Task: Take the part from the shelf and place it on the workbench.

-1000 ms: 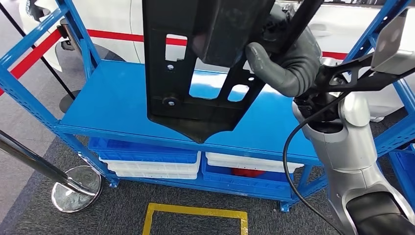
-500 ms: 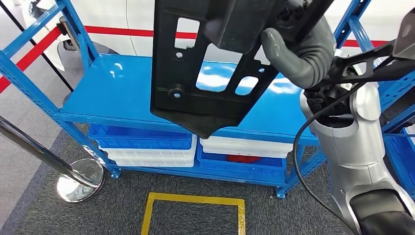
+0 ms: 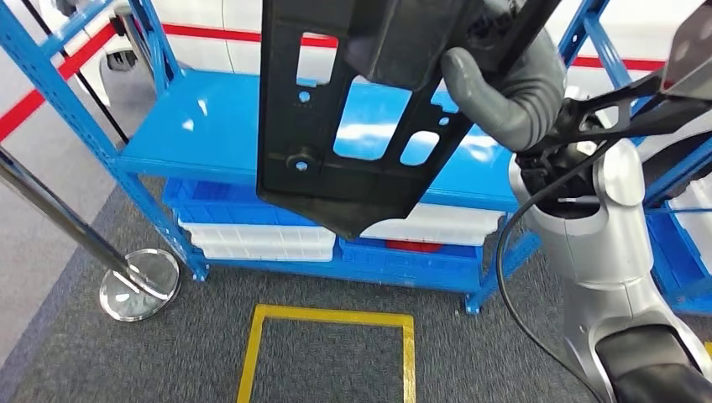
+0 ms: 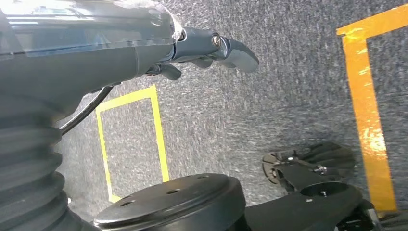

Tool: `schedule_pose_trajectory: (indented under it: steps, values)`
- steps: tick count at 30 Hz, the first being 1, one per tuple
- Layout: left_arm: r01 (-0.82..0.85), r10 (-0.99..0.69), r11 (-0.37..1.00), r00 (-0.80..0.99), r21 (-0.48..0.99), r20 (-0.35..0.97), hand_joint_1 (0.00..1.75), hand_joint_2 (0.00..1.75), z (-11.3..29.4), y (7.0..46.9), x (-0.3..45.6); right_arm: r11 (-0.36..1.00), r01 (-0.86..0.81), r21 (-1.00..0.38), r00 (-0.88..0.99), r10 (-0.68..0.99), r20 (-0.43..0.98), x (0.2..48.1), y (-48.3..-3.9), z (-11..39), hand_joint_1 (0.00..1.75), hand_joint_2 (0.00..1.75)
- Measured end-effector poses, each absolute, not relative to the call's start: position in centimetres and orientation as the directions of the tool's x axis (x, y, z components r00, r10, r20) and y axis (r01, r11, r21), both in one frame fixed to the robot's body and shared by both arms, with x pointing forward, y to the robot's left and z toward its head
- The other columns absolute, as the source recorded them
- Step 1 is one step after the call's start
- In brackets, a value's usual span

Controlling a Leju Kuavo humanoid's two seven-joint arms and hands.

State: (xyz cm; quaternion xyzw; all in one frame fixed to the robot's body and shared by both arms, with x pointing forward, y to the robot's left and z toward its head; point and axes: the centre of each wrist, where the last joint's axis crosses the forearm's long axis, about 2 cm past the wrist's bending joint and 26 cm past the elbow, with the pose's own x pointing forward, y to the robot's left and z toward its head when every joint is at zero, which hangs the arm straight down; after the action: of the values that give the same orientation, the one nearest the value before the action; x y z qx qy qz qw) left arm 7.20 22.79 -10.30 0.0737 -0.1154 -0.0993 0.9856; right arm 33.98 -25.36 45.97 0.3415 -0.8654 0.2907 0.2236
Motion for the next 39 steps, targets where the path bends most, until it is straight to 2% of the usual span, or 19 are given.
schedule_pose_trajectory:
  steps: [19, 39]
  values:
    - [0.188, -0.227, 0.966, 0.944, 0.176, 0.241, 0.0, 1.75, -10.2, 23.1, 8.1, 0.619, -0.724, -0.306, -0.646, -0.452, 0.615, 34.3, -25.8, 44.6, 1.75, 1.75]
    - [0.185, -0.218, 0.971, 0.947, 0.152, 0.237, 0.0, 1.75, -10.2, 22.3, 7.7, 0.632, -0.717, -0.296, -0.658, -0.471, 0.588, 34.5, -26.1, 44.4, 1.75, 1.75]
